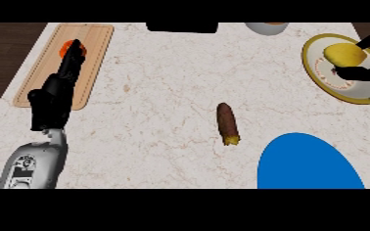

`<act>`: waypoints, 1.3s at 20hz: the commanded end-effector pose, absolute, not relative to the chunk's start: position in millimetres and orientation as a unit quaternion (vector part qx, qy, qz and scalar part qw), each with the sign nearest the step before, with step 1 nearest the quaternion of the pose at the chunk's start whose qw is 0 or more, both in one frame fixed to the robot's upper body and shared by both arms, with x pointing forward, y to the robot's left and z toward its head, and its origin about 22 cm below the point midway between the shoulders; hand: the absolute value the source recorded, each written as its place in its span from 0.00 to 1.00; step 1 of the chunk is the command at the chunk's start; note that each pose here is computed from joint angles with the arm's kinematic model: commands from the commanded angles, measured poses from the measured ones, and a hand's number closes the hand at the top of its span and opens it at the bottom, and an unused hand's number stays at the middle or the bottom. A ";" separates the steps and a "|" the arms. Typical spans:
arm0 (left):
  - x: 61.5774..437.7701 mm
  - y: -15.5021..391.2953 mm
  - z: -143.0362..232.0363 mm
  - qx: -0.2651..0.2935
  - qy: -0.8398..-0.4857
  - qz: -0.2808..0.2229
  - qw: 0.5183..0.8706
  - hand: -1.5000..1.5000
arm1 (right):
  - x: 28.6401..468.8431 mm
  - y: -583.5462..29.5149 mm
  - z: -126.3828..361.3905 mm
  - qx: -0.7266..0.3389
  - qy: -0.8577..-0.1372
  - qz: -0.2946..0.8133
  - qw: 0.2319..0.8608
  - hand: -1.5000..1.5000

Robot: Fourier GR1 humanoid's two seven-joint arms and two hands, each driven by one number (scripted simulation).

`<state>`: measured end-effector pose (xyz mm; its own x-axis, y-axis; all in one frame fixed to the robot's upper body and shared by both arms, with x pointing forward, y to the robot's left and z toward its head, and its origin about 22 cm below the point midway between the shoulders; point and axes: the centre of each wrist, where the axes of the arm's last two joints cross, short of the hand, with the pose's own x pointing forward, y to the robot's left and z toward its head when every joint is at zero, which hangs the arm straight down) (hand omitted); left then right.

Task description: Pick the lemon from the plate and place it in the bowl

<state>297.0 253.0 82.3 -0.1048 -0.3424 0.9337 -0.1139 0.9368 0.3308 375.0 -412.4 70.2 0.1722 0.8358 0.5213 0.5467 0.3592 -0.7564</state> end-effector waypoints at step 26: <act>299.4 257.3 85.7 0.155 -0.748 -0.082 0.640 0.50 | 322.3 -504.6 56.8 -0.352 -0.720 -0.030 0.597 0.00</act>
<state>299.8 249.4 86.9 -0.1294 -0.3377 0.9323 -0.1106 0.9393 0.3249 343.9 -484.4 63.1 -0.0023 0.5198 0.8543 0.5437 0.7177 -0.4352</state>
